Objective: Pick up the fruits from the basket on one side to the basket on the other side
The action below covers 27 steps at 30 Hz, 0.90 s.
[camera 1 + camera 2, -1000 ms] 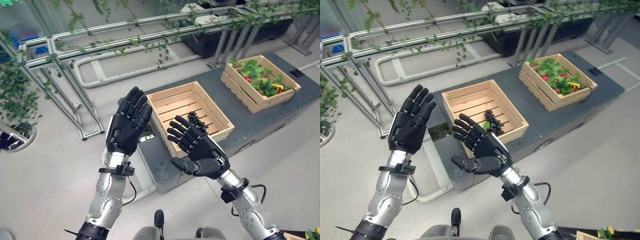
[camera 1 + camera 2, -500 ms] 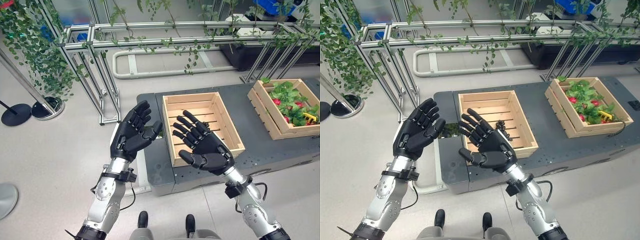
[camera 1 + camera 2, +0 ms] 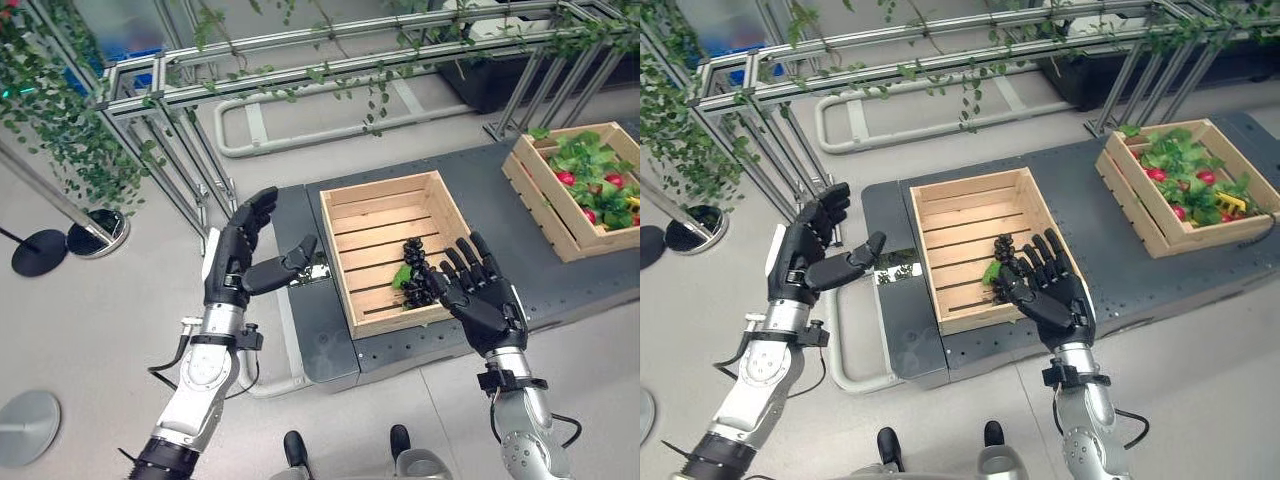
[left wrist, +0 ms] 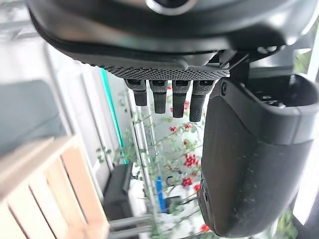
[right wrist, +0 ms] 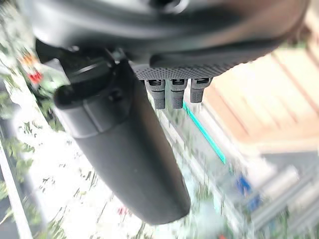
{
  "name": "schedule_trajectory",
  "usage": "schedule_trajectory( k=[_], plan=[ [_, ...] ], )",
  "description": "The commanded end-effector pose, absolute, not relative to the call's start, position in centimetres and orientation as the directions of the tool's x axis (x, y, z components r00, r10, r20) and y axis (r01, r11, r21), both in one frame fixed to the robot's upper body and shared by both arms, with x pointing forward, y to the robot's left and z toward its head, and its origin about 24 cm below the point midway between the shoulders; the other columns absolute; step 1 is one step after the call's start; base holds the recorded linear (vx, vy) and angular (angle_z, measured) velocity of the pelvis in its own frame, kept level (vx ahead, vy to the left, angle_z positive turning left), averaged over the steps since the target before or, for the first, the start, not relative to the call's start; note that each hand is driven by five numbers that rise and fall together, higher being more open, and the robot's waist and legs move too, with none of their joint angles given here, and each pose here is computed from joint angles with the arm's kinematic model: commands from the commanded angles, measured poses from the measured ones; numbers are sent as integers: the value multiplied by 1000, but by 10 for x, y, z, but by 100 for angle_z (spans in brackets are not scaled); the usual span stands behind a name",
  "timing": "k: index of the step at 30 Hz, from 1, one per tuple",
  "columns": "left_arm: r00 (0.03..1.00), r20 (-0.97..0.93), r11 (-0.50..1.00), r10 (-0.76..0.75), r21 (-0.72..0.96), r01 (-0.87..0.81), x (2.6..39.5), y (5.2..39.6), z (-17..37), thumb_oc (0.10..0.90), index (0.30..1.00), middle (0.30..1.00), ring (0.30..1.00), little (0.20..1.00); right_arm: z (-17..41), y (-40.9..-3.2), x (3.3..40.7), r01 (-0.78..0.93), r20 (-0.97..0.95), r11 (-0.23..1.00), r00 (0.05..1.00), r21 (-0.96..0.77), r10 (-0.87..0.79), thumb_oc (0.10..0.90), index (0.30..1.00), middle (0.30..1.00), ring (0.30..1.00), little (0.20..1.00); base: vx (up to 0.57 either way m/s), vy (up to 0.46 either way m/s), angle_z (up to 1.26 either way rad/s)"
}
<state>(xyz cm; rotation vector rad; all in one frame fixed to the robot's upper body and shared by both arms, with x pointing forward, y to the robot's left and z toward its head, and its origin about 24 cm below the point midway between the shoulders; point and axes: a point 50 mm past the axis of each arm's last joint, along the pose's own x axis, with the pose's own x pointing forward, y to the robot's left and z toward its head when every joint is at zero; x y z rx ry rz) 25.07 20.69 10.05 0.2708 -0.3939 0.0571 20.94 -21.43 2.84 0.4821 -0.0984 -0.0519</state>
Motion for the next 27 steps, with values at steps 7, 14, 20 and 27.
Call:
schedule_trajectory(
  k=[7, 14, 20, 27],
  plan=[
    [691, 723, 829, 18, 375, -414, 292, 198, 155, 800, 900, 900, 900, 900, 52, -233, 216, -5, 235, 948, 969, 319, -75, 800, 900, 900, 900, 900, -34, 79, -24],
    [581, 813, 684, -41, 447, -577, 325, 187, 177, 800, 900, 900, 900, 900, 56, -231, 226, -79, 232, 961, 973, 266, 16, 800, 900, 900, 900, 900, -66, 36, -25],
    [565, 813, 520, -144, 548, -655, 350, 184, 197, 800, 900, 900, 900, 900, 57, -226, 232, -186, 224, 946, 966, 264, 128, 800, 900, 900, 900, 900, -98, -18, -14],
    [582, 792, 323, -186, 608, -725, 372, 192, 223, 800, 900, 900, 900, 900, 50, -216, 232, -302, 197, 913, 947, 275, 254, 800, 900, 900, 900, 900, -61, -22, 0]
  ],
)
